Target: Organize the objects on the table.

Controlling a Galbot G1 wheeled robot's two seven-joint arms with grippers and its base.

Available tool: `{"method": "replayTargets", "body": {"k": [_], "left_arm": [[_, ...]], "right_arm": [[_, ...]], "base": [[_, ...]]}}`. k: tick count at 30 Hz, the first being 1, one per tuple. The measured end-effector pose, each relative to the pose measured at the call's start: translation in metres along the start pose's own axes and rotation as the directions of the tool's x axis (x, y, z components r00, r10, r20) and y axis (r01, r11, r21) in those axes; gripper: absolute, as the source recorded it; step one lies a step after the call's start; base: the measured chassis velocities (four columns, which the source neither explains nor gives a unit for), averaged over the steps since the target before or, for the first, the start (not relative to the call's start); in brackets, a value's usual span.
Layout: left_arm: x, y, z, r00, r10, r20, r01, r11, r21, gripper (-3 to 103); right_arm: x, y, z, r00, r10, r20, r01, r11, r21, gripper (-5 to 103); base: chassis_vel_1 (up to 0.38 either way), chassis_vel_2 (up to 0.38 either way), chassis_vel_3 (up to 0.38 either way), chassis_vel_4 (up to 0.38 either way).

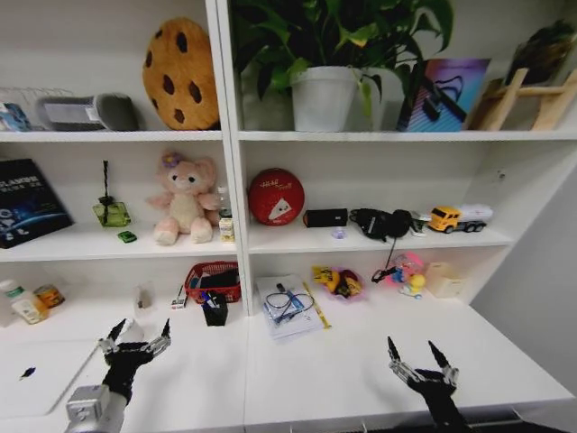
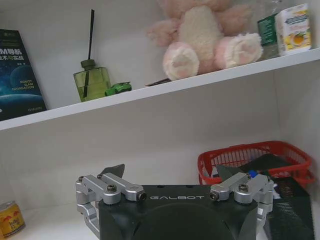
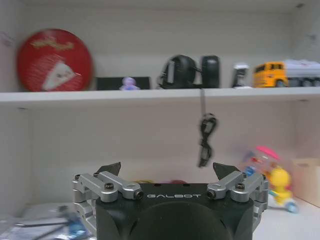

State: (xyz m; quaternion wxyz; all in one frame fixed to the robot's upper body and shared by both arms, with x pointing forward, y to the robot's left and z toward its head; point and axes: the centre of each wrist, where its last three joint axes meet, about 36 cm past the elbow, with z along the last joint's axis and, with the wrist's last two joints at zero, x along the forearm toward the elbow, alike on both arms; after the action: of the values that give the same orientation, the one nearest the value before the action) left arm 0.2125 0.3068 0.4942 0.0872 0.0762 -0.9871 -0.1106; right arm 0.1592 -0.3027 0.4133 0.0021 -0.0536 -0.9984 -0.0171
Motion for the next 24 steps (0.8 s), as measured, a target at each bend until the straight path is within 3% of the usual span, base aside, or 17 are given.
{"method": "replayTargets", "body": {"k": [6, 16, 24], "left_arm": [[0.000, 0.000, 0.000, 1.000, 0.000, 0.000, 0.000, 1.000, 0.000, 100], [0.000, 0.000, 0.000, 1.000, 0.000, 0.000, 0.000, 1.000, 0.000, 100], [0.000, 0.000, 0.000, 1.000, 0.000, 0.000, 0.000, 1.000, 0.000, 100]], "right_arm": [[0.021, 0.002, 0.002, 0.995, -0.098, 0.023, 0.098, 0.995, 0.002, 100], [0.025, 0.003, 0.003, 0.997, -0.068, 0.036, 0.067, 0.998, 0.008, 100], [0.015, 0.005, 0.004, 0.997, -0.064, 0.038, 0.064, 0.998, 0.003, 100]], "base": [[0.117, 0.175, -0.123, -0.198], [0.068, -0.022, -0.053, 0.050], [0.206, -0.074, -0.198, 0.085]]}}
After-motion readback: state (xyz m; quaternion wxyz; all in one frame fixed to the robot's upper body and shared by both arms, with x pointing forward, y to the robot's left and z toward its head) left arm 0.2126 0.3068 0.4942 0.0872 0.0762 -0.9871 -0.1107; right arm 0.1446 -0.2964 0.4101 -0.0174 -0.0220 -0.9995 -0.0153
